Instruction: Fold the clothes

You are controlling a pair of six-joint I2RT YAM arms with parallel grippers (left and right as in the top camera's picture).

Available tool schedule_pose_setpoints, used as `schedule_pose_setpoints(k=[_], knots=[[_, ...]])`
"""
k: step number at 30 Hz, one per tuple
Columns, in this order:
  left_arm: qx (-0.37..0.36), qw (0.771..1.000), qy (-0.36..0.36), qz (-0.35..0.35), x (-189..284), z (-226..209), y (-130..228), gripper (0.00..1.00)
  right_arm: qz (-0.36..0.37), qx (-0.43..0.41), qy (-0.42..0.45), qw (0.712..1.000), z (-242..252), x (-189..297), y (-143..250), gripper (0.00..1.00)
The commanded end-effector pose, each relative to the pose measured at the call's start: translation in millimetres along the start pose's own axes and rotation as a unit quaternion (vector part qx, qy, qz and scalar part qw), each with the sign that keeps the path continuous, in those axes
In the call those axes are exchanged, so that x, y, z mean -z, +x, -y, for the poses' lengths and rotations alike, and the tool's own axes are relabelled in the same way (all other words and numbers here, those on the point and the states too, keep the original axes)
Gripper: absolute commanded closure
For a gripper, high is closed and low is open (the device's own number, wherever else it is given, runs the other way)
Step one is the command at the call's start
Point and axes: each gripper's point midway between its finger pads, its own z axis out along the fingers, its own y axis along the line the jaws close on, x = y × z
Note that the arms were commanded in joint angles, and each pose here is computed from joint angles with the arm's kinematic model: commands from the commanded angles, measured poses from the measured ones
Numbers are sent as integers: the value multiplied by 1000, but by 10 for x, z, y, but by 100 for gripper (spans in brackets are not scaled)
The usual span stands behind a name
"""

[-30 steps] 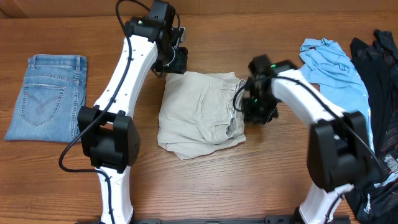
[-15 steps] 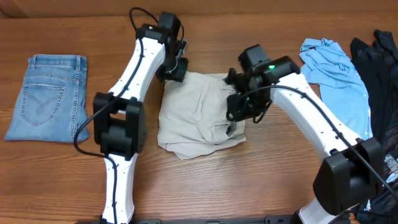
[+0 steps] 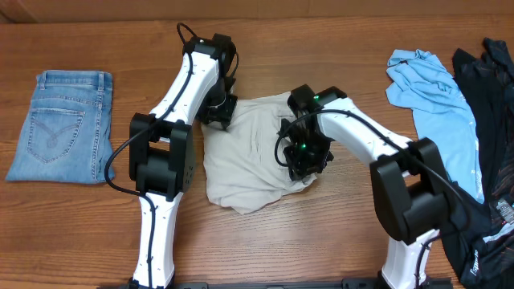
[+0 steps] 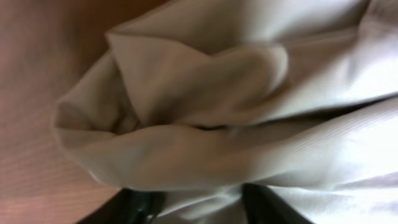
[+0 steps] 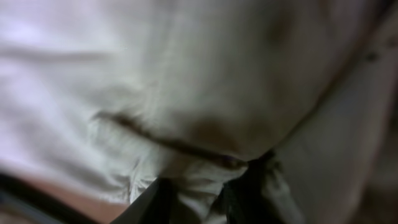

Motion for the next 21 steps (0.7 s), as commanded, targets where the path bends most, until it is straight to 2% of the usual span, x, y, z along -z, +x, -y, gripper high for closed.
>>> schedule_pose_setpoints(k=[1, 2, 7, 8, 10, 11, 13, 17, 19, 21], knots=[[-12, 998, -23, -55, -71, -80, 216, 60, -15, -31, 62, 997, 337, -191, 26, 69], [-12, 997, -23, -75, -58, -83, 313, 63, -8, -39, 83, 996, 429, -210, -9, 69], [-14, 991, -25, -128, -5, -95, 567, 65, 63, -61, 197, 976, 897, -72, -315, 69], [-14, 990, -24, -136, 5, -92, 607, 70, 88, -62, 211, 972, 964, -30, -426, 65], [-8, 990, -17, -141, 4, -64, 629, 76, 116, -62, 221, 966, 1005, 24, -558, 63], [-7, 990, -8, -141, 4, -33, 631, 77, 130, -61, 224, 964, 1015, 51, -628, 63], [3, 990, 6, -142, 4, 25, 635, 75, 172, -61, 240, 953, 1057, 175, -827, 63], [19, 990, -9, -137, 22, -20, 625, 75, 186, -63, 246, 949, 1042, 330, -913, 65], [19, 993, -8, -118, 81, -19, 574, 64, 198, -86, 241, 946, 995, 495, -940, 66], [20, 995, -6, -95, 173, -18, 526, 62, 212, -91, 238, 943, 944, 670, -957, 65]])
